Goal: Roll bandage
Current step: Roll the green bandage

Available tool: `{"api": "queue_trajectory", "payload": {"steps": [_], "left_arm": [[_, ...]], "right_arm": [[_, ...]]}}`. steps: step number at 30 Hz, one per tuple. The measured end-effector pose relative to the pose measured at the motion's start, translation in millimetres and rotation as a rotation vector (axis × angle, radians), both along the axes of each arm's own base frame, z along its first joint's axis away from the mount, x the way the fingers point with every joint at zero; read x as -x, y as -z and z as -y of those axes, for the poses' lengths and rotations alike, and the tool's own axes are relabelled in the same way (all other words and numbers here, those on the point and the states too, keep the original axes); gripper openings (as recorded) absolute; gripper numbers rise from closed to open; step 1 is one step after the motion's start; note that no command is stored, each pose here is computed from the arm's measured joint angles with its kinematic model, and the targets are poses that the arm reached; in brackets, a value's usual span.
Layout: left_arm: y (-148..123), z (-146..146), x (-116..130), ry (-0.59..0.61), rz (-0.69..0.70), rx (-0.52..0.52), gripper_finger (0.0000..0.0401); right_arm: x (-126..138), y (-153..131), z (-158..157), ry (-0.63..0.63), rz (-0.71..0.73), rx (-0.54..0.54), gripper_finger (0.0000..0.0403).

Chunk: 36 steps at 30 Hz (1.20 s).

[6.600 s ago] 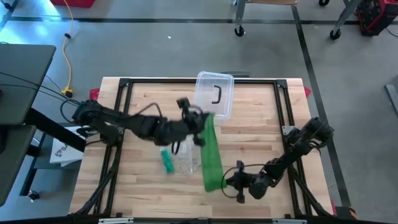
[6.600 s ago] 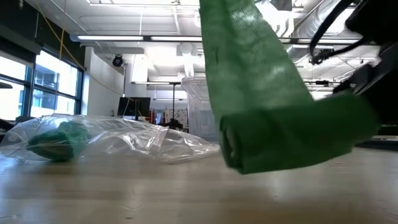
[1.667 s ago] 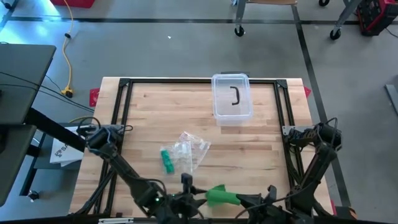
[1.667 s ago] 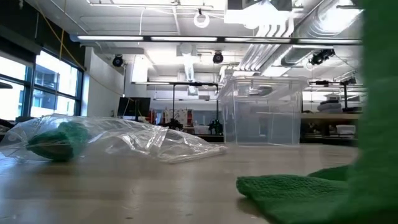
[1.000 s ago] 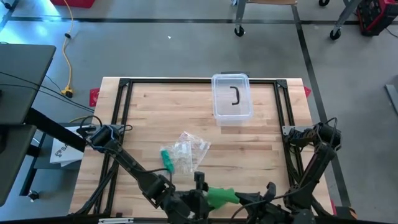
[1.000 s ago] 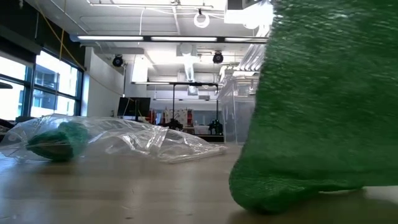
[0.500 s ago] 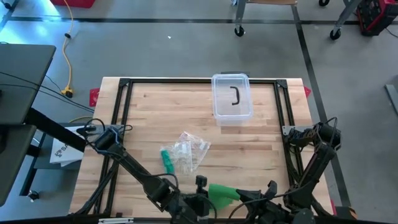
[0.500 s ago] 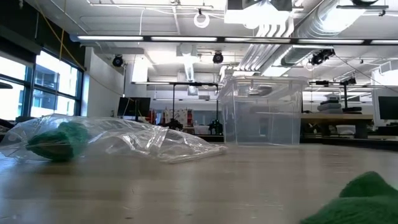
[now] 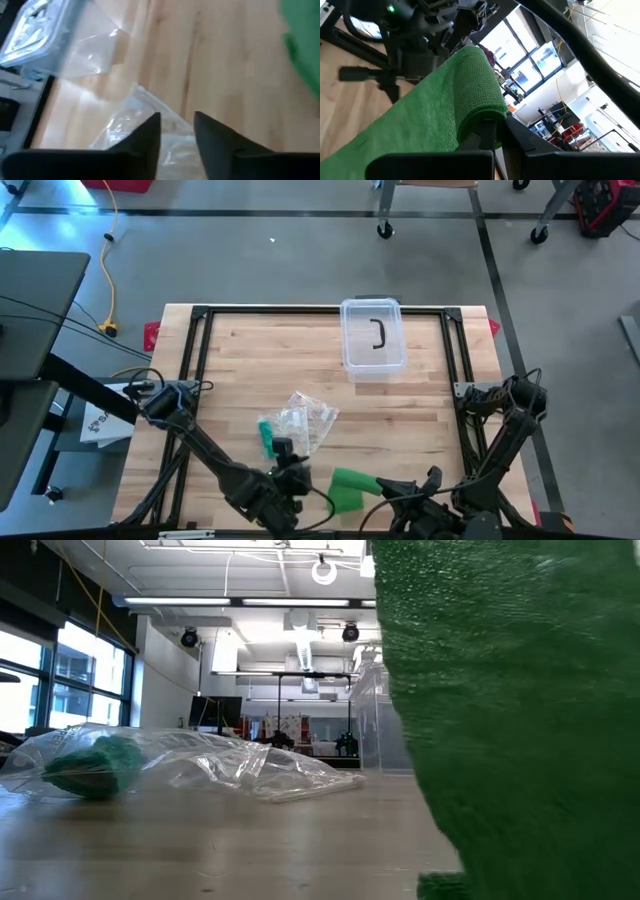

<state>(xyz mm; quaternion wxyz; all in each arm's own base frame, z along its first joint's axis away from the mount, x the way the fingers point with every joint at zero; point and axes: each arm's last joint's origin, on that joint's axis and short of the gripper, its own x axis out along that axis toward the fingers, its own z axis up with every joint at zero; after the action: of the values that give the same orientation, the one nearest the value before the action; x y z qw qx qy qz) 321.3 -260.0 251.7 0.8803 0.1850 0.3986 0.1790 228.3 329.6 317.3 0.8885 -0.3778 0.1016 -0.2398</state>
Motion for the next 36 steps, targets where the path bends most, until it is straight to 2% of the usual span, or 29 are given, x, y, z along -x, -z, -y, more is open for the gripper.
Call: {"api": "queue_trajectory", "payload": {"steps": [3,6,9,12,15,17,19,23,29,33,36], "left_arm": [[-0.9,6.4,-2.5,0.047,0.004,0.050,0.0166],[-4.1,20.8,-5.9,0.161,0.025,0.114,0.0218],[-11.0,36.6,-7.9,0.240,0.118,0.152,0.0258],[-19.7,47.7,-6.7,0.206,0.275,0.118,0.0277],[-27.4,53.8,-1.3,0.081,0.453,0.043,0.0279],[-30.8,55.3,-0.7,0.022,0.530,0.043,0.0280],[-33.6,56.9,-2.5,0.014,0.560,0.069,0.0280],[-38.8,54.1,-18.6,0.075,0.564,0.109,0.0280],[-50.7,43.3,-42.6,0.154,0.600,0.040,0.0280],[-58.6,40.3,-53.5,0.292,0.628,0.106,0.0266],[-60.9,36.7,-57.7,0.293,0.652,0.134,0.0239]], "right_arm": [[-1.2,0.0,0.8,0.004,-0.001,0.002,0.0000],[-1.2,0.0,0.8,0.004,0.000,0.000,0.0000],[-1.2,0.0,0.9,0.004,-0.001,0.002,0.0000],[-1.2,0.0,0.8,0.004,-0.001,0.002,0.0000],[-1.1,0.0,0.8,0.003,0.000,0.001,0.0000],[-1.1,-0.1,0.8,0.003,-0.001,0.002,0.0000],[-1.1,0.0,0.8,0.003,-0.002,0.003,0.0000],[-1.1,0.0,0.5,-0.005,-0.002,0.004,0.0000],[1.1,-0.1,-1.0,-0.013,0.000,0.002,0.0000],[3.4,-0.3,-2.5,-0.018,0.000,0.002,0.0000],[4.8,-0.6,-3.3,-0.020,0.000,0.001,0.0000]]}}
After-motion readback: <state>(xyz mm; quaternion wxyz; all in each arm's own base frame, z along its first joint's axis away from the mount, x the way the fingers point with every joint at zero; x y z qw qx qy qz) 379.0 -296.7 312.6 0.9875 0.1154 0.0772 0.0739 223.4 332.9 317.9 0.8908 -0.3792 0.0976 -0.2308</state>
